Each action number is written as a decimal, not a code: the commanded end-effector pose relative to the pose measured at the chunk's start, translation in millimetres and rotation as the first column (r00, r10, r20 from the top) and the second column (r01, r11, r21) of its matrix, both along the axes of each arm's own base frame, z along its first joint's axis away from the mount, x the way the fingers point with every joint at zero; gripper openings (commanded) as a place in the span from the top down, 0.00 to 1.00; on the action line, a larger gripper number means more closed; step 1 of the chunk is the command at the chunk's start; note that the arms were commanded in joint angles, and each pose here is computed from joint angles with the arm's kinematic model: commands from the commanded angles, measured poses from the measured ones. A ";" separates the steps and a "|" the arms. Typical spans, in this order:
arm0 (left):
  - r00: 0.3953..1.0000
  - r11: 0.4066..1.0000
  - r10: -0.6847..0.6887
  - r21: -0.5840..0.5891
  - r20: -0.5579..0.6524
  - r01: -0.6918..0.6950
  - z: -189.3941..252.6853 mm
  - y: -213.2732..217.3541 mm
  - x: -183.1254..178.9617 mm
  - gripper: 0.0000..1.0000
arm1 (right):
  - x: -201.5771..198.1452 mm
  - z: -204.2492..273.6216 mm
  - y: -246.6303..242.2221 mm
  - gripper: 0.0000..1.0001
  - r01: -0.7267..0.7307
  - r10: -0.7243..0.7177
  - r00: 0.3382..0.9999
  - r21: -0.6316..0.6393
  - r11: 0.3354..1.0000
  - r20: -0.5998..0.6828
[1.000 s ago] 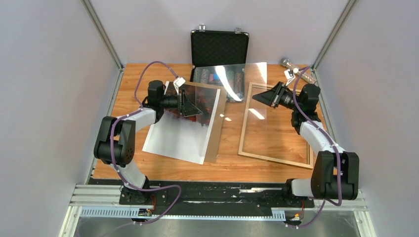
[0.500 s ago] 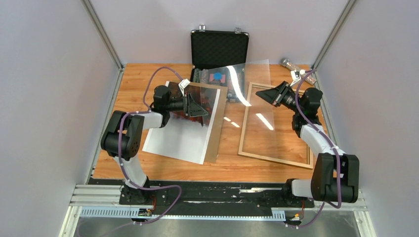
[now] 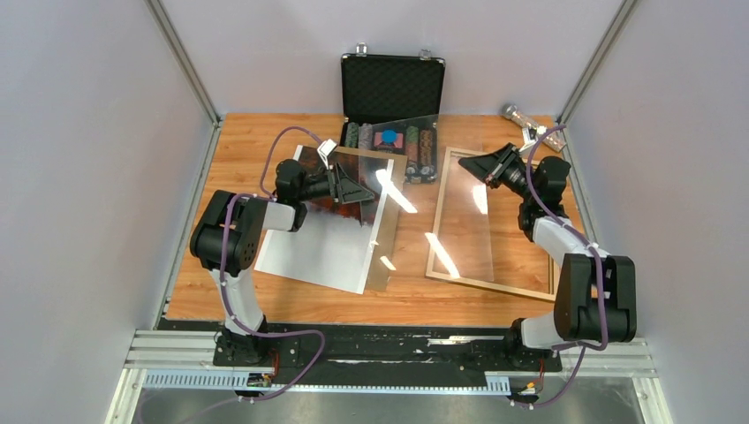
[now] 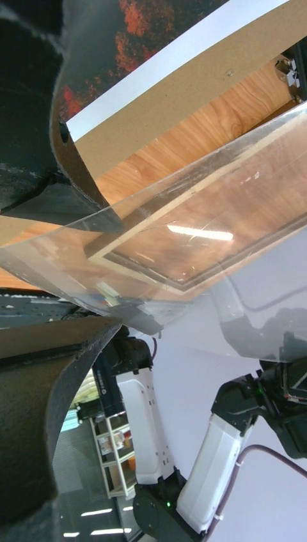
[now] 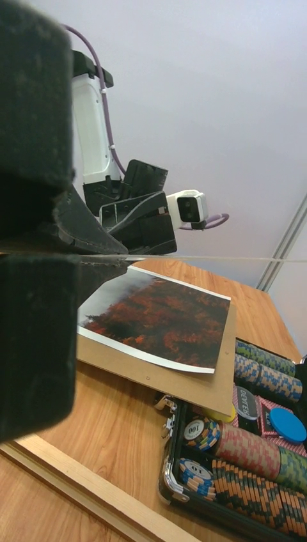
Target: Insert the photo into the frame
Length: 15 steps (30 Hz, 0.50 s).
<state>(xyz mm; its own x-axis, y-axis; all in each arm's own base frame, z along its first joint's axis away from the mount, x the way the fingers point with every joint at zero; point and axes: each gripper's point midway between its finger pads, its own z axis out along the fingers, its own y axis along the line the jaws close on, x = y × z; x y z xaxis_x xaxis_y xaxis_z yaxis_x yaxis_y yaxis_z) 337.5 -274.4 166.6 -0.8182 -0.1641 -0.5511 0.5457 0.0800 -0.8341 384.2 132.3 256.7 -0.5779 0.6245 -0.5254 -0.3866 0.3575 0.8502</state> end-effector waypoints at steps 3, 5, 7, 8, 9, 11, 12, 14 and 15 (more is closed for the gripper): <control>0.999 0.997 0.004 -0.077 0.050 0.000 26.0 -5.5 -2.0 0.44 | 16.2 14.5 -6.6 1.00 0.071 -0.073 0.997 0.045 0.996 0.040; 0.999 0.996 0.002 -0.087 0.044 0.002 26.9 -5.4 -2.9 0.46 | 19.2 13.8 -7.9 1.00 0.079 -0.081 0.996 0.058 0.995 0.027; 0.999 0.996 0.003 -0.091 0.039 0.001 26.7 -5.4 -2.9 0.50 | 22.3 13.2 -8.0 1.00 0.077 -0.079 0.997 0.066 0.995 0.023; 0.999 0.996 0.002 -0.091 0.038 0.002 26.2 -5.6 -3.1 0.52 | 23.9 11.8 -8.2 1.00 0.079 -0.080 0.997 0.069 0.994 0.015; 0.999 0.996 0.001 -0.091 0.036 0.002 25.9 -5.3 -3.0 0.54 | 24.9 11.1 -8.2 1.00 0.079 -0.080 0.997 0.070 0.994 0.016; 1.000 0.996 -0.003 -0.090 0.030 0.006 25.0 -5.7 -3.9 0.60 | 26.6 9.3 -8.8 1.00 0.083 -0.084 0.996 0.067 0.994 0.011; 1.000 0.996 -0.004 -0.090 0.029 0.007 25.0 -5.7 -4.1 0.62 | 26.4 8.8 -9.0 1.00 0.085 -0.086 0.996 0.064 0.994 0.014; 1.000 0.996 -0.007 -0.090 0.026 0.009 24.8 -5.9 -5.0 0.65 | 27.6 7.8 -10.1 1.00 0.091 -0.092 0.996 0.064 0.994 0.011; 1.000 0.996 -0.009 -0.090 0.023 0.011 24.7 -6.1 -5.5 0.65 | 28.2 7.5 -10.4 1.00 0.093 -0.094 0.996 0.062 0.994 0.012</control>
<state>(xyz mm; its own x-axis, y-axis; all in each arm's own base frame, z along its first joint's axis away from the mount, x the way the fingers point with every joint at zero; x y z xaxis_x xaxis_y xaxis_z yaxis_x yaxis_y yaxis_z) 341.1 -276.3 185.3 -0.8241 -0.2221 -0.5211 0.5282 0.0311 -0.8485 403.5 125.2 240.2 -0.5709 0.6876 -0.4487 -0.3003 0.3338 0.8935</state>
